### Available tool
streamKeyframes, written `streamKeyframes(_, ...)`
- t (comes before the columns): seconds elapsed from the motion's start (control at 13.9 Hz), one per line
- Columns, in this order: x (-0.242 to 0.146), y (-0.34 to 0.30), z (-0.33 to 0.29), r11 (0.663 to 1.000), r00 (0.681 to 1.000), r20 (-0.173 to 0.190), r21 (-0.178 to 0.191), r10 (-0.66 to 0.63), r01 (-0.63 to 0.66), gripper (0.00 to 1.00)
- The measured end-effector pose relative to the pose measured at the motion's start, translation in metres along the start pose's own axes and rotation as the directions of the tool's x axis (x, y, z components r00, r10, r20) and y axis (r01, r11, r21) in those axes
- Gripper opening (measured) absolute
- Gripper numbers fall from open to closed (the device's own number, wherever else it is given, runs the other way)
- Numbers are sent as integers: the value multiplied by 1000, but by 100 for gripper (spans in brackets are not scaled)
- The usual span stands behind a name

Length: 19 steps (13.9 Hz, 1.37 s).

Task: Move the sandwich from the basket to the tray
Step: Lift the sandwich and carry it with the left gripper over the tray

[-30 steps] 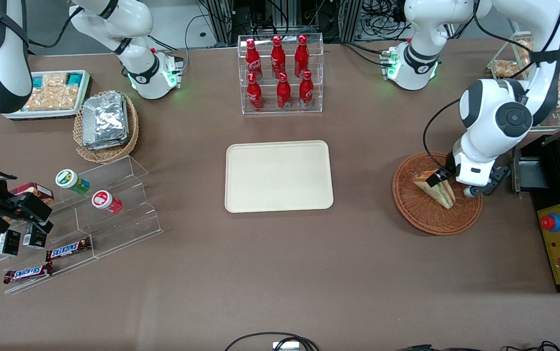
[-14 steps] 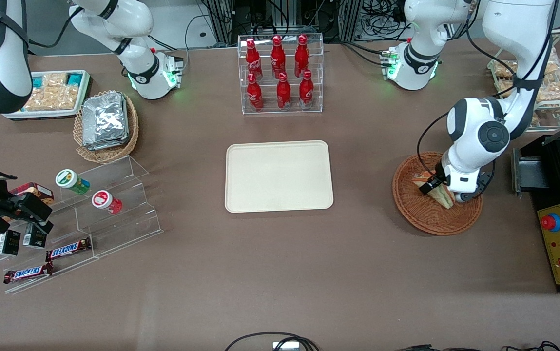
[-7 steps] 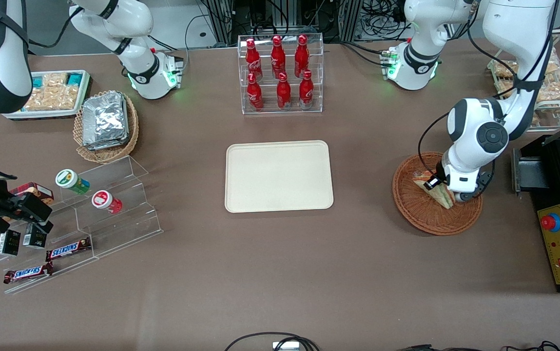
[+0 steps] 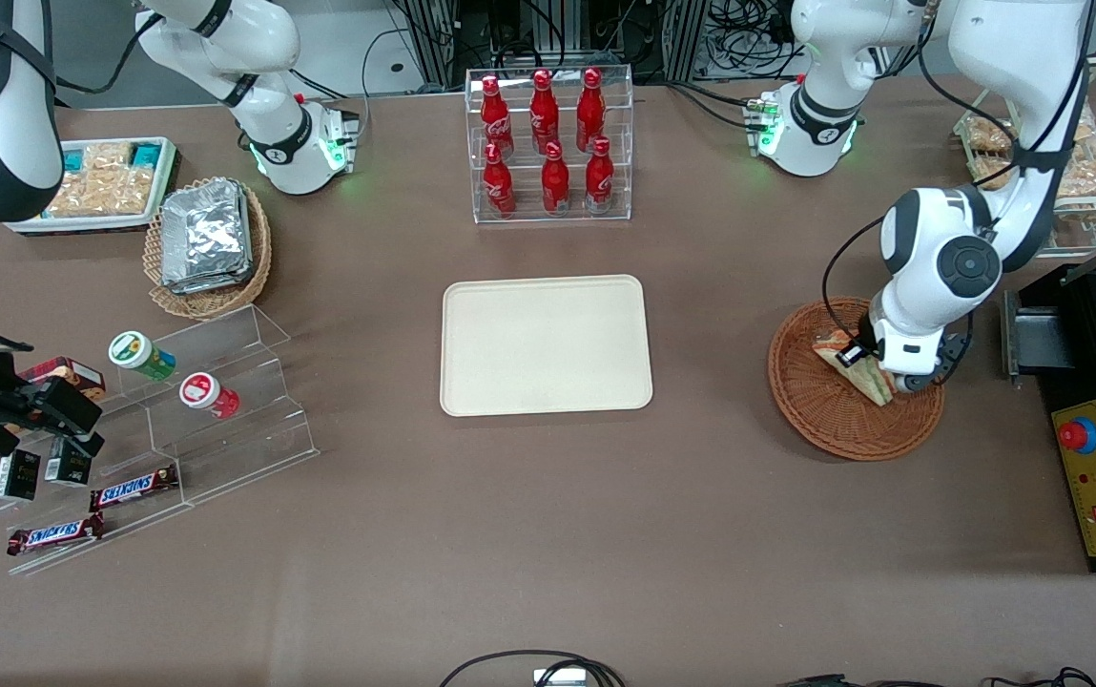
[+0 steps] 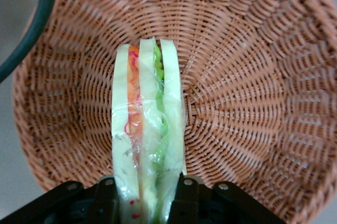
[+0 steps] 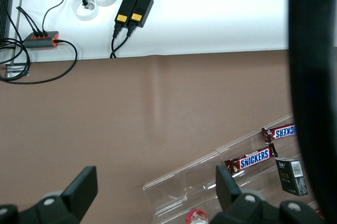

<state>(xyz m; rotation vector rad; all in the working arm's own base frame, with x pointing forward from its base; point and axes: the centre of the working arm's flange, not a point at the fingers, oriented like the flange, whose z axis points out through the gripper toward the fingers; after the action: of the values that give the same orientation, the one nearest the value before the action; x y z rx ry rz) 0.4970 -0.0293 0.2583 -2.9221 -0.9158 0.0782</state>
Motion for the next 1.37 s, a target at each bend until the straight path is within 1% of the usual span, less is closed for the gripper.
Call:
streamKeyframes(0.07,1,1,-14,1000,1000,-15,-8,15,-15,22)
streamKeyframes(0.14,1,1,-30,999,999,-33,-17,29,-29,19)
streamKeyframes(0.22,1,0,-45,999,998,-43,-18,48,-49,19)
streamKeyframes(0.36,0,1,-75,992,991,-37,2,129,-129,19)
streamKeyframes(0.5,-4,13,-107,971,970,-25,23,240,-239,19)
streamKeyframes(0.58,-10,27,-122,959,958,-31,26,284,-283,19)
streamKeyframes(0.72,-28,58,-143,936,934,-62,20,352,-352,19)
streamKeyframes(0.93,-63,100,-153,894,890,-86,15,447,-448,19)
streamKeyframes(1.15,-106,136,-155,840,836,-93,19,541,-542,19)
streamKeyframes(1.37,-150,163,-147,765,759,-101,63,644,-641,19)
